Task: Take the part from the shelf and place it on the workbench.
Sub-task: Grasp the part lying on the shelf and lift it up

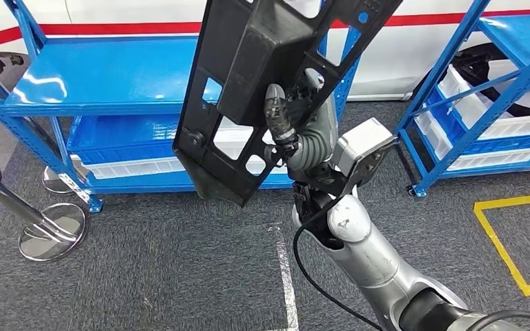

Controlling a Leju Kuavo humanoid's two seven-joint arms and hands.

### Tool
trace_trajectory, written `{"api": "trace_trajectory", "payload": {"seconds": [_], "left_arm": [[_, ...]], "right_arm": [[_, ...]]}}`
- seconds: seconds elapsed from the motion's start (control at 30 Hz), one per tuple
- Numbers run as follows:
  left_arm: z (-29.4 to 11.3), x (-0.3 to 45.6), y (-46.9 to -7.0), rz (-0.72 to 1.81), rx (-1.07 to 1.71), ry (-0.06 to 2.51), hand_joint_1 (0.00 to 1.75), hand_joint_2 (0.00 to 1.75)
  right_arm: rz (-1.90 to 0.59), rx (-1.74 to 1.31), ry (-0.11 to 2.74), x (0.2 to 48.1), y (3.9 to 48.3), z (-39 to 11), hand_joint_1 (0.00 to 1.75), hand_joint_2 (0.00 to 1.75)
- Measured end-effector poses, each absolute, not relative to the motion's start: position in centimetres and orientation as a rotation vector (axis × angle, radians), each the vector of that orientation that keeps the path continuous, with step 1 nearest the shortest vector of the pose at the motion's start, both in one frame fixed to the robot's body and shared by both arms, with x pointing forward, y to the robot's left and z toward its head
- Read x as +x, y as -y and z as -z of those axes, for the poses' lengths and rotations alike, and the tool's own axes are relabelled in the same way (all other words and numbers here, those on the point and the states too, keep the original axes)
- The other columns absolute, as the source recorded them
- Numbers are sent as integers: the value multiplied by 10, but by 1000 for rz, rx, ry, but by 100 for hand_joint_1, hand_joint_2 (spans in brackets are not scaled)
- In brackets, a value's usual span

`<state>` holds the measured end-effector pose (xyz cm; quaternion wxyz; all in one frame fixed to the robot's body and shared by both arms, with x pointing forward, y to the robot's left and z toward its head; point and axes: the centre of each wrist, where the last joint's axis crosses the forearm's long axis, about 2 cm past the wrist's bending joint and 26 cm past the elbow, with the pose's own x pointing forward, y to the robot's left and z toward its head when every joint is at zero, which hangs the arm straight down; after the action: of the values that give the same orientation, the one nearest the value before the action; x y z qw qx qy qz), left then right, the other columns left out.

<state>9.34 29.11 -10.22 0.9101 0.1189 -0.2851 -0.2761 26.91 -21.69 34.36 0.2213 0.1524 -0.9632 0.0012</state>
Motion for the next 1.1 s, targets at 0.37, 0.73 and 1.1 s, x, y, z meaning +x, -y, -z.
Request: {"api": "trace_trajectory", "payload": {"seconds": [0.37,0.73,1.1], "left_arm": [[103,89,-291,609,244,579,0,175],[101,97,-293,631,287,573,0,175],[102,92,-293,593,282,552,0,175]], "right_arm": [[4,416,2636,276,218,-341,175,175],[9,406,2615,279,225,-335,175,175],[30,450,2601,281,225,-323,175,175]]}}
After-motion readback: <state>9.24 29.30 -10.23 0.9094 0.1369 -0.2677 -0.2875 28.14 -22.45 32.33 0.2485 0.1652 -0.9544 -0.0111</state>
